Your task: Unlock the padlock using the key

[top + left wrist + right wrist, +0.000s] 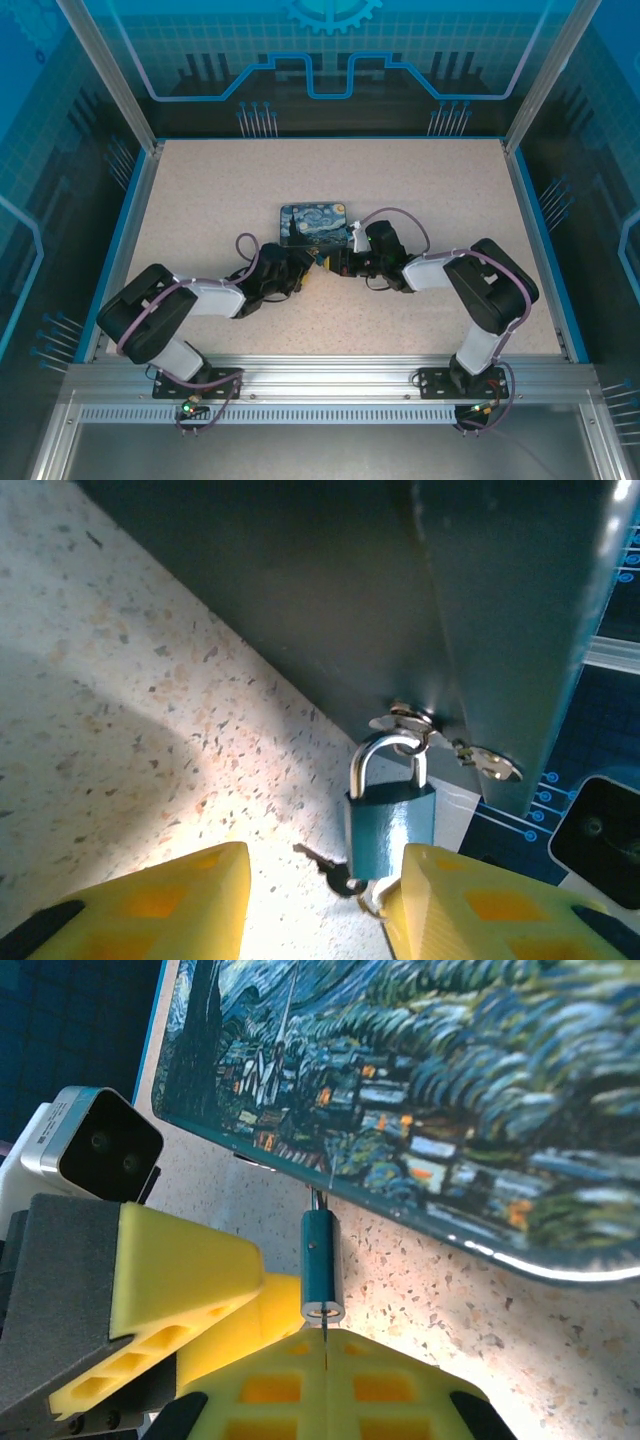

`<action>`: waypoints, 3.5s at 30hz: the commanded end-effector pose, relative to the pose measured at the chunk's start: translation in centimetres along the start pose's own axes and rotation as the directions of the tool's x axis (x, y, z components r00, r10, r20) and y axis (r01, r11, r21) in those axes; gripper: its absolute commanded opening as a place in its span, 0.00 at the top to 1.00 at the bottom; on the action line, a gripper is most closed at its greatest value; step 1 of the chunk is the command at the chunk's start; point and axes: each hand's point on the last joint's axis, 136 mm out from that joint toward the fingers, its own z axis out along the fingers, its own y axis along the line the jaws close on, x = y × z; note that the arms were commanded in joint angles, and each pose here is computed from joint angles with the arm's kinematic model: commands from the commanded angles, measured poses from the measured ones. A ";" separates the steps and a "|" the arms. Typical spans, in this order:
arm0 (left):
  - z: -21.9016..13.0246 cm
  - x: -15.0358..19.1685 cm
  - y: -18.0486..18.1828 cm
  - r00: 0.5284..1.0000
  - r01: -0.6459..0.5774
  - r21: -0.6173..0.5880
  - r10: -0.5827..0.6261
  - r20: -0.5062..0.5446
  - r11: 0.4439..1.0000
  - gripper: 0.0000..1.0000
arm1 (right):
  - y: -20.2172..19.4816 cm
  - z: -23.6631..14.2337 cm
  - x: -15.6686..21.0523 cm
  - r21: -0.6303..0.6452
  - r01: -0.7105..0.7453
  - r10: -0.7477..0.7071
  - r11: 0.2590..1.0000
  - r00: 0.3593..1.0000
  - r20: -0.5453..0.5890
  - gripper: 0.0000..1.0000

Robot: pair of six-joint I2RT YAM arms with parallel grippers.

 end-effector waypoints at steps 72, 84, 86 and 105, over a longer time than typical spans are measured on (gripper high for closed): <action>2.0 0.5 -6.2 0.999 -0.030 0.267 0.022 0.032 0.963 0.99 | 0.0 -0.4 -1.2 0.007 -0.062 0.061 0.998 0.997 0.042 0.97; 2.2 0.6 -6.3 0.999 -0.032 0.267 0.026 0.029 0.963 0.80 | 0.6 -0.3 -1.6 -0.031 -0.078 0.080 0.996 0.996 0.048 1.00; 2.2 0.6 -6.3 0.999 -0.033 0.265 0.026 0.029 0.964 0.78 | 0.7 -0.2 -1.6 -0.032 -0.086 0.087 0.996 0.995 0.045 1.00; 3.0 0.7 -5.8 1.000 -0.013 0.257 0.009 0.016 0.966 0.61 | 0.5 -0.2 -1.5 -0.035 -0.139 0.140 0.990 0.990 0.033 1.00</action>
